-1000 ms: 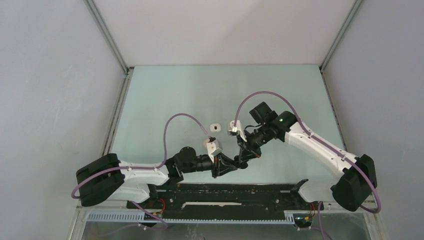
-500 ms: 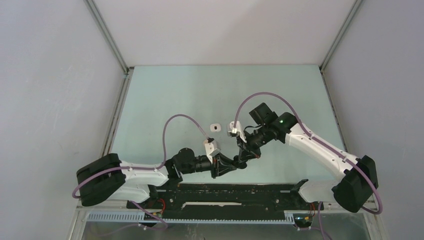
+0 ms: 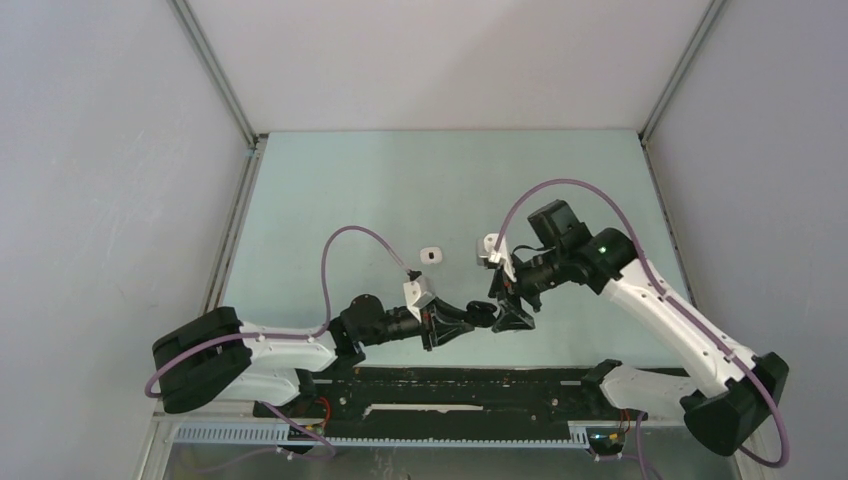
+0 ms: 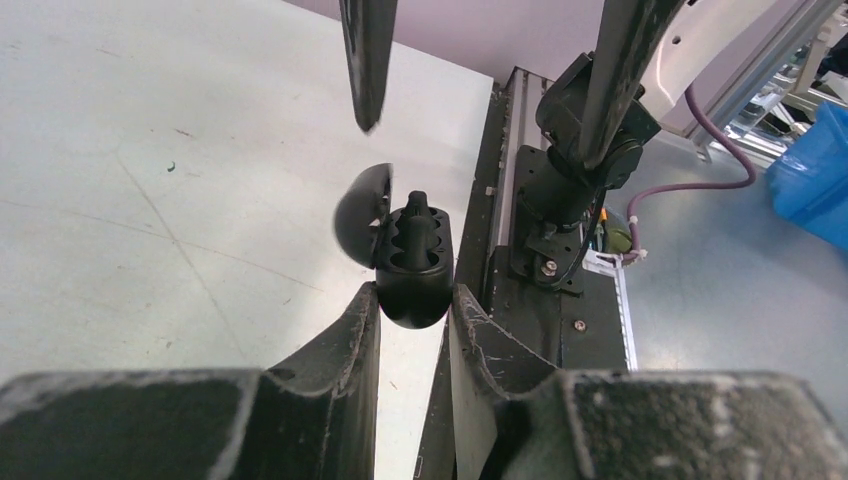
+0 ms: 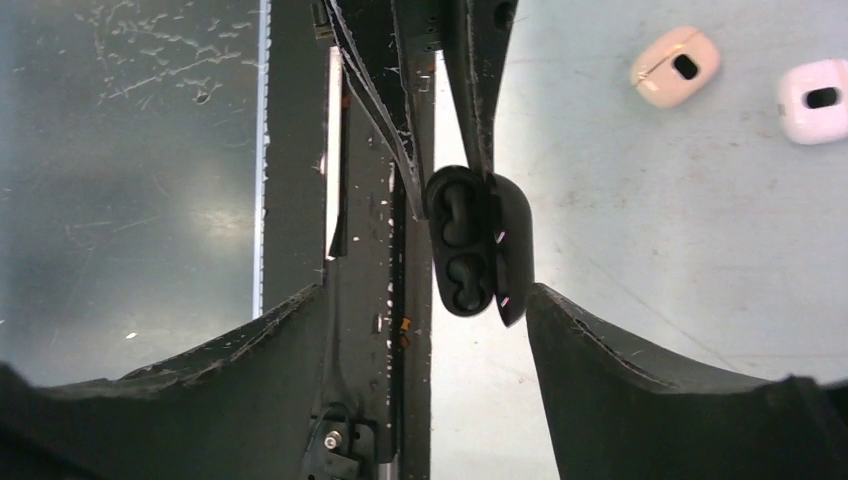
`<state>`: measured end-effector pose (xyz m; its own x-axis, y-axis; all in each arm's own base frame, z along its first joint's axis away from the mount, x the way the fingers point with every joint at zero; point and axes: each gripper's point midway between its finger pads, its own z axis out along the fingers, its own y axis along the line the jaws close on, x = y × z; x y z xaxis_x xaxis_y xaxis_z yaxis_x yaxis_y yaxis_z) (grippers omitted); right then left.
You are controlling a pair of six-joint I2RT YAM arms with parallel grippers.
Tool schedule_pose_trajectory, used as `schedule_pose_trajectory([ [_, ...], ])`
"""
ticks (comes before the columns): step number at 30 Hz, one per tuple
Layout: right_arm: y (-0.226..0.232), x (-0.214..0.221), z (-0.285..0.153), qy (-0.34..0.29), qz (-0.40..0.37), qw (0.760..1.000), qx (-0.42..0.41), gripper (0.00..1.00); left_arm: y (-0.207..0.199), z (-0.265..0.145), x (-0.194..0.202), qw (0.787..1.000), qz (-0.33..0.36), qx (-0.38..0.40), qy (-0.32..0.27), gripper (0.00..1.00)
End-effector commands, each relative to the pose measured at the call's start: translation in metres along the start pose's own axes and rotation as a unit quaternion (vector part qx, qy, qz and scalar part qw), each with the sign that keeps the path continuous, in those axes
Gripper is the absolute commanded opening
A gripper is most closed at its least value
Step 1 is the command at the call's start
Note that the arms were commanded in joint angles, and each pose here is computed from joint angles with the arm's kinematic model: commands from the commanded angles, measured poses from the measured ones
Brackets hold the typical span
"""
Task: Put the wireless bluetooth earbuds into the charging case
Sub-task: Adjust the earbud with the charging case, then close the charging case.
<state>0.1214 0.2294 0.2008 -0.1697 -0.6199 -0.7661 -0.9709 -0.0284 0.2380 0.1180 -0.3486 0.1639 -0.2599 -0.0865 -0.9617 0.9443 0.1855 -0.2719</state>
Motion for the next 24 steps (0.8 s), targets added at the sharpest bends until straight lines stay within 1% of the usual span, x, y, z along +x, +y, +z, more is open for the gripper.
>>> schedule_pose_trajectory([
  [1,0.001,-0.009,-0.015,-0.015,-0.021,1.000,0.016,0.76,-0.003,0.002,-0.021,0.999,0.026,0.011,-0.038,0.00],
  [9,-0.018,0.005,0.003,0.000,0.008,1.000,0.004,0.76,-0.010,0.004,-0.022,0.999,0.025,0.029,-0.036,0.00],
  [13,-0.013,0.005,0.011,0.006,0.013,1.000,-0.015,0.77,0.001,0.002,-0.024,0.999,0.007,-0.004,-0.044,0.00],
  [15,-0.001,0.008,0.015,0.026,-0.004,0.999,-0.021,0.77,0.010,0.002,-0.024,0.999,-0.018,-0.023,-0.046,0.00],
  [17,0.008,0.012,0.011,0.041,-0.017,0.999,-0.016,0.78,0.021,0.002,-0.024,0.997,-0.041,-0.047,-0.049,0.00],
  [20,0.014,0.013,-0.004,0.039,-0.029,0.999,0.011,0.78,0.032,0.002,-0.020,0.995,-0.063,-0.067,-0.047,0.00],
  [24,-0.001,0.019,-0.020,0.027,-0.027,0.997,0.074,0.79,0.033,0.005,-0.018,0.995,-0.063,-0.063,-0.043,0.00],
])
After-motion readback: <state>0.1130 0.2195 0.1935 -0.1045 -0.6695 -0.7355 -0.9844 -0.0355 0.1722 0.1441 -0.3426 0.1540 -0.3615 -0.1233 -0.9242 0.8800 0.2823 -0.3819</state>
